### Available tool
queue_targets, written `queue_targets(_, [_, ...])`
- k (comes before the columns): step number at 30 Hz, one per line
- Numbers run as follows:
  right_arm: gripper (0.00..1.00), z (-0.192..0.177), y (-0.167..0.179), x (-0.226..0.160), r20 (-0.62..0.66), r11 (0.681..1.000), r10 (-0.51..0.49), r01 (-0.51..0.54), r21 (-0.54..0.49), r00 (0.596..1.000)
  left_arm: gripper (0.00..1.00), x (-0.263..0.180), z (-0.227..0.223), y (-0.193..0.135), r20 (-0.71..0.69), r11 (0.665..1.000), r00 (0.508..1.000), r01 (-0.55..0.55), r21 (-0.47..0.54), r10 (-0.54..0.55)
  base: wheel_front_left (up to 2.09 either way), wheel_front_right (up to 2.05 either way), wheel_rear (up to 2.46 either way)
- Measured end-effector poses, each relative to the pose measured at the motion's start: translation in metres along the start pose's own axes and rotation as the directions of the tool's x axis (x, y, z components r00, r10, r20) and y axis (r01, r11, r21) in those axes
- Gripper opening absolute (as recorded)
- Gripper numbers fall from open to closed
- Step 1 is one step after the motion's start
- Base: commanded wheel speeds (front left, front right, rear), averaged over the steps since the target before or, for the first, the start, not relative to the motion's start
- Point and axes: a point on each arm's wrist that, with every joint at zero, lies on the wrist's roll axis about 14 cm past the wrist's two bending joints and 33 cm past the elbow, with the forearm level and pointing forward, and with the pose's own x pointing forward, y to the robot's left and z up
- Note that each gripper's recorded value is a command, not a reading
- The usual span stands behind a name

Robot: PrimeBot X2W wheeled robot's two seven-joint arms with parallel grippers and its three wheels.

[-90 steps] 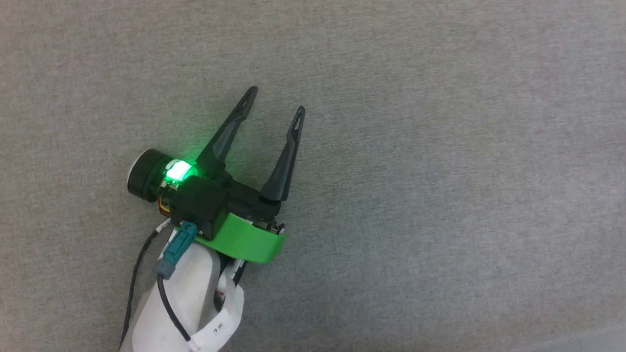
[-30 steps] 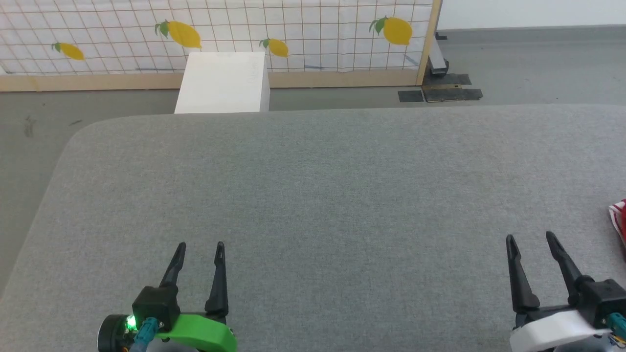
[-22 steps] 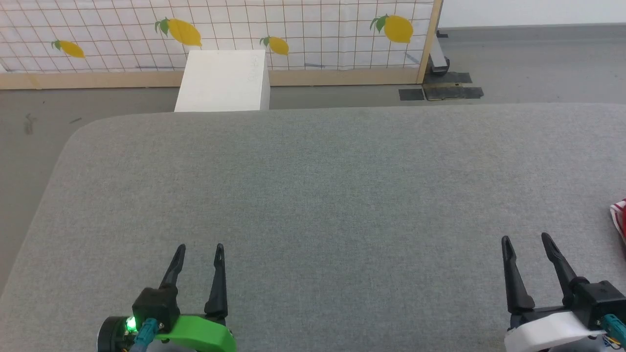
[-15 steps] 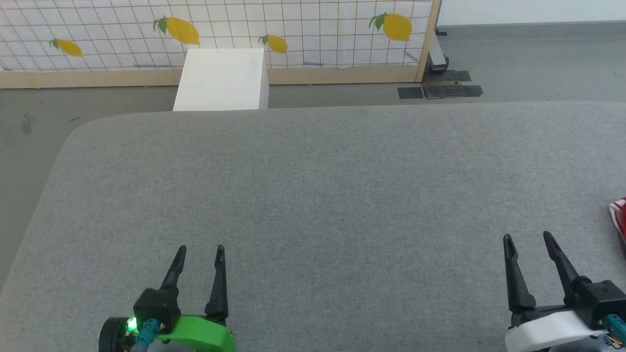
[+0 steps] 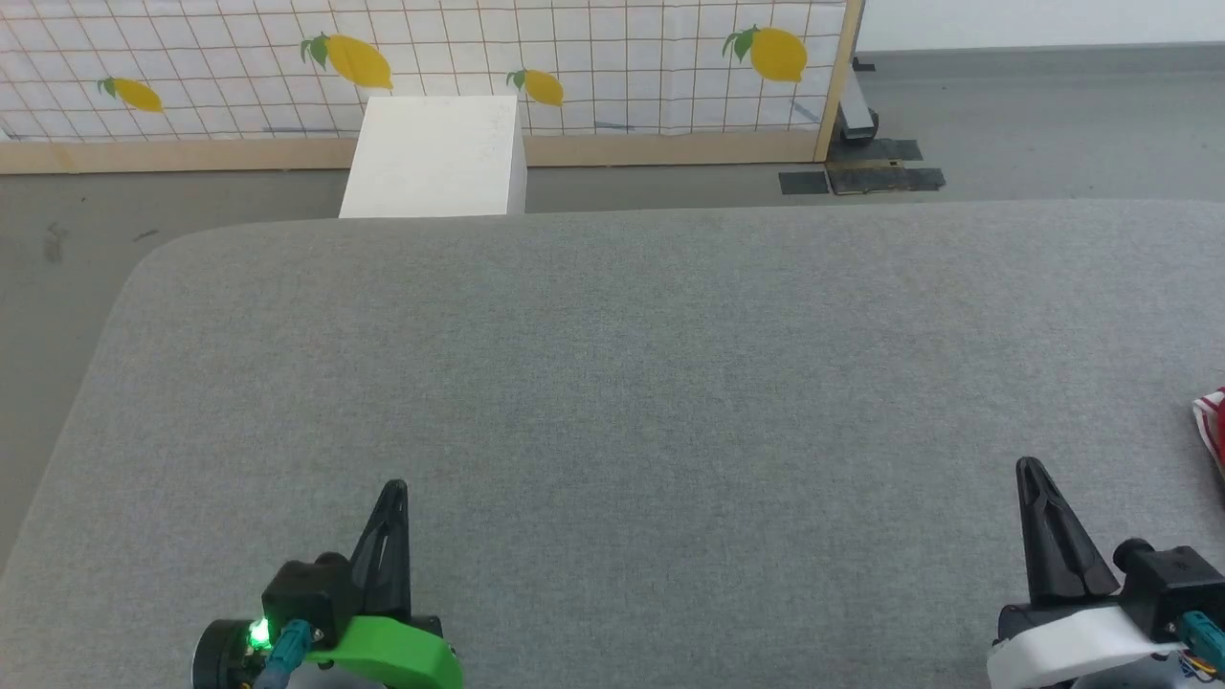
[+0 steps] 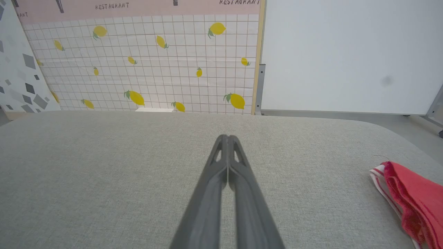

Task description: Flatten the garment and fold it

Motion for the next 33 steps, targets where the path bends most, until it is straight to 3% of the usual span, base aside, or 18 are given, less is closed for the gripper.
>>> queue_targets(33, [0.0,0.002,0.013,0.005,-0.027,0.999,0.034,-0.034,-0.002,0.999,0.0,0.001,0.006,0.007,-0.022,0.999,1.0,-0.021,0.032,0.022,0.0,0.0,0.0])
